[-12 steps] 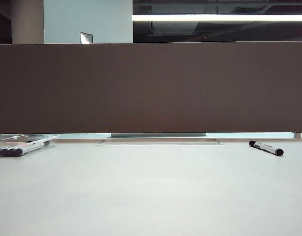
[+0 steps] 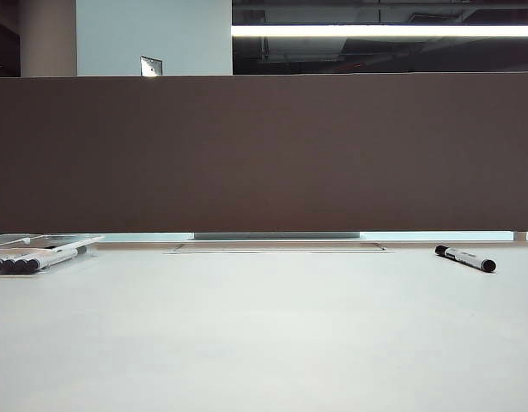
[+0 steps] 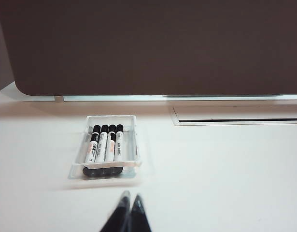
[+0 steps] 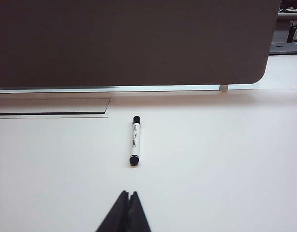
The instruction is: Pick up the black marker on the right and put it into the packaging box on the left, making sure the marker fit the shape of the box's grooves.
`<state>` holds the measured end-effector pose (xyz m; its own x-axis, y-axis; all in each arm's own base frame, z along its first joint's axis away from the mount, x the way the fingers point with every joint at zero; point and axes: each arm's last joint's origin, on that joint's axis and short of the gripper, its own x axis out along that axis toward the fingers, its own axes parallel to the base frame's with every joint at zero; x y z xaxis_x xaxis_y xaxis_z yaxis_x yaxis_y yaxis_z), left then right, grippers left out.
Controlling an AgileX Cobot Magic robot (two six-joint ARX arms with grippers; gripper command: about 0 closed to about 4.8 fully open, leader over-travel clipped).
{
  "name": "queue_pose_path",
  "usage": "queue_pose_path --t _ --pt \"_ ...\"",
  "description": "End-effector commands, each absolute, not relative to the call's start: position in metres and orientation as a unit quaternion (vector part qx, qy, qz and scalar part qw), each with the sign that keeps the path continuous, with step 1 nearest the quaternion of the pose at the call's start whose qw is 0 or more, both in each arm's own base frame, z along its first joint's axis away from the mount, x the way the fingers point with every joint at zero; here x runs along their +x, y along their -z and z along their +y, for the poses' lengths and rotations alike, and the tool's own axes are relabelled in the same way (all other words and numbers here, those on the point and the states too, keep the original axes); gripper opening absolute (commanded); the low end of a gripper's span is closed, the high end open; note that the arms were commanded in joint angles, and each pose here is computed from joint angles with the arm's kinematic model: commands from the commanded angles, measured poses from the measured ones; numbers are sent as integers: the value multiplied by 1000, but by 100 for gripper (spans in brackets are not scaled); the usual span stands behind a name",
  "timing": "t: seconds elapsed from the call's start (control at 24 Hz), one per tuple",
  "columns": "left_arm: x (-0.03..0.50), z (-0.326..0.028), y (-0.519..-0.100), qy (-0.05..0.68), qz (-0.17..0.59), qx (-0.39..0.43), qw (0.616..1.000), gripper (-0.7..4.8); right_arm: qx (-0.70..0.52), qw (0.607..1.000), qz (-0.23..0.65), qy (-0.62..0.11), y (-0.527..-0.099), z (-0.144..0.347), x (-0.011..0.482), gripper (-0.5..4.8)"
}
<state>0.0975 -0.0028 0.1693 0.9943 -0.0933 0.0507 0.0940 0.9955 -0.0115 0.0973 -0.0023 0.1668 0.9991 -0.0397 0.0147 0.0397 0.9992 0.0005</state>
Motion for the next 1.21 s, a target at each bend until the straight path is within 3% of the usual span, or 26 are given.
queue_pose_path --t 0.04,0.46,0.71,1.21 --pt "97 -3 -172 48 -36 -19 998 -5 8 1000 -21 20 -169 -2 97 -6" --pt "84 -3 -222 62 -110 -124 984 -5 40 995 -82 43 -215 -4 85 -6" --pt "82 -3 -241 64 -127 -123 982 -5 39 996 -66 46 -236 -4 87 -6" --pt "120 -11 -269 91 -92 -103 986 -5 37 998 -10 40 -269 -4 121 -5"
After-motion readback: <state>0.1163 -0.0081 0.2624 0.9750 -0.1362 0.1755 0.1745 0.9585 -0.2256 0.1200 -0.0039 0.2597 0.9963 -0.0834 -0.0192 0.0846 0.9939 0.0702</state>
